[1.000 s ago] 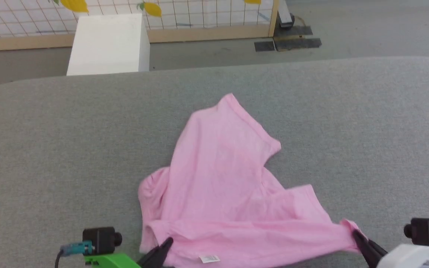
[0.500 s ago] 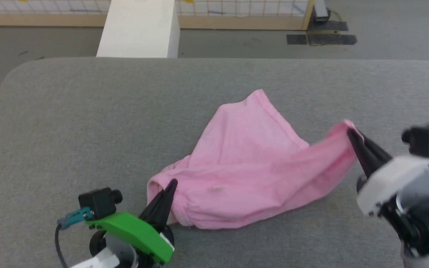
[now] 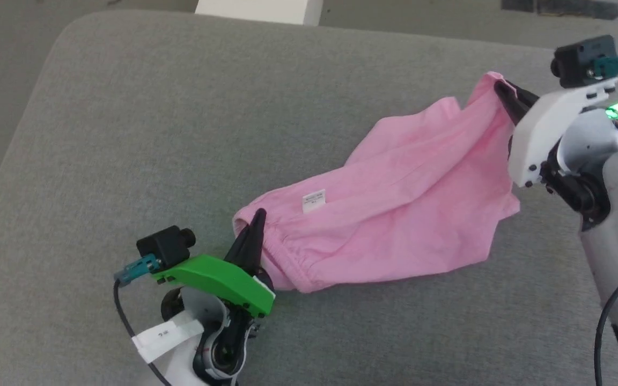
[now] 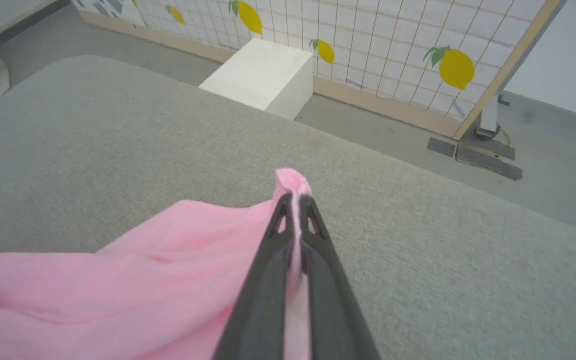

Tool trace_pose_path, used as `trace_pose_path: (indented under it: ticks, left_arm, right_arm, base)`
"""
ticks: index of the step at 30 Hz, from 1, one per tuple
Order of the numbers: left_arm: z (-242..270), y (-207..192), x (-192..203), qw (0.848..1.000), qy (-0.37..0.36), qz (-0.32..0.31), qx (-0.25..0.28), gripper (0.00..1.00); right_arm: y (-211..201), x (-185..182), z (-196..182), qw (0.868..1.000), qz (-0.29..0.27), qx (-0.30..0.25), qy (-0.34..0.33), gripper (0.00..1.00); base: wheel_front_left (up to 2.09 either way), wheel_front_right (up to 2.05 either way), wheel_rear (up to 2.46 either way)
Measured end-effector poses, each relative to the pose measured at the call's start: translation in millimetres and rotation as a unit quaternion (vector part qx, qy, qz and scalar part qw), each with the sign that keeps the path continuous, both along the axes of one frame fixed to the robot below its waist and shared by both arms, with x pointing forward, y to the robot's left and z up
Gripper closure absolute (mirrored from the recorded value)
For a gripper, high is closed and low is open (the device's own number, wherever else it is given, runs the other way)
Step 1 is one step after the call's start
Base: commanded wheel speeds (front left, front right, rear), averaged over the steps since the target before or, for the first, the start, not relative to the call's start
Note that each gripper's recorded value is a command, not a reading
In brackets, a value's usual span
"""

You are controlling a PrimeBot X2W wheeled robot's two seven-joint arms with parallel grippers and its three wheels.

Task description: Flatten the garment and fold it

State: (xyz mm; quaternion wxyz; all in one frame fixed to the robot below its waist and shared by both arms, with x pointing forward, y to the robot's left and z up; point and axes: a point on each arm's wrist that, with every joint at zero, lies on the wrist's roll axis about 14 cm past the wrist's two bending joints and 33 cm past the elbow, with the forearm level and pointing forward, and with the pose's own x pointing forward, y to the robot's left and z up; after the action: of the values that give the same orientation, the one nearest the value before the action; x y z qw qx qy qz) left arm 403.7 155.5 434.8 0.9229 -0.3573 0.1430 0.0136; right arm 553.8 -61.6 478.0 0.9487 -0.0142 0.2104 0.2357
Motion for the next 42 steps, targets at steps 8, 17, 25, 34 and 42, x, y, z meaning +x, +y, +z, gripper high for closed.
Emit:
trace_pose_path:
  ticks: [8, 17, 25, 34, 42]
  left_arm:
    - [-36.8, 16.9, -6.0, 0.998, 0.045, 0.035, 0.003, 0.97]
    - [-30.4, 14.7, -7.4, 0.999, 0.021, 0.032, -0.001, 0.00]
    - [-1.5, 18.8, -28.8, 0.999, -0.021, 0.026, 0.037, 0.00]
    - [17.3, -9.8, -55.2, 0.996, -0.025, -0.042, 0.081, 0.00]
    - [-2.9, -41.3, -67.6, 0.986, 0.033, -0.112, 0.120, 0.00]
  right_arm:
    - [28.1, 17.4, -69.3, 0.993, 0.058, -0.076, 0.072, 1.00]
    - [45.9, 11.8, -94.2, 0.989, 0.074, -0.057, 0.119, 0.00]
    - [34.2, 3.5, -43.7, 0.998, 0.039, 0.030, 0.033, 0.00]
    - [-19.3, -45.6, 8.4, 0.991, -0.039, 0.100, -0.075, 0.00]
    - [-52.9, -110.0, 22.2, 0.975, -0.127, 0.144, -0.111, 0.00]
  base:
    - [0.00, 0.00, 0.00]
    - [0.00, 0.00, 0.00]
    - [0.00, 0.00, 0.00]
    - [0.00, 0.00, 0.00]
    - [0.00, 0.00, 0.00]
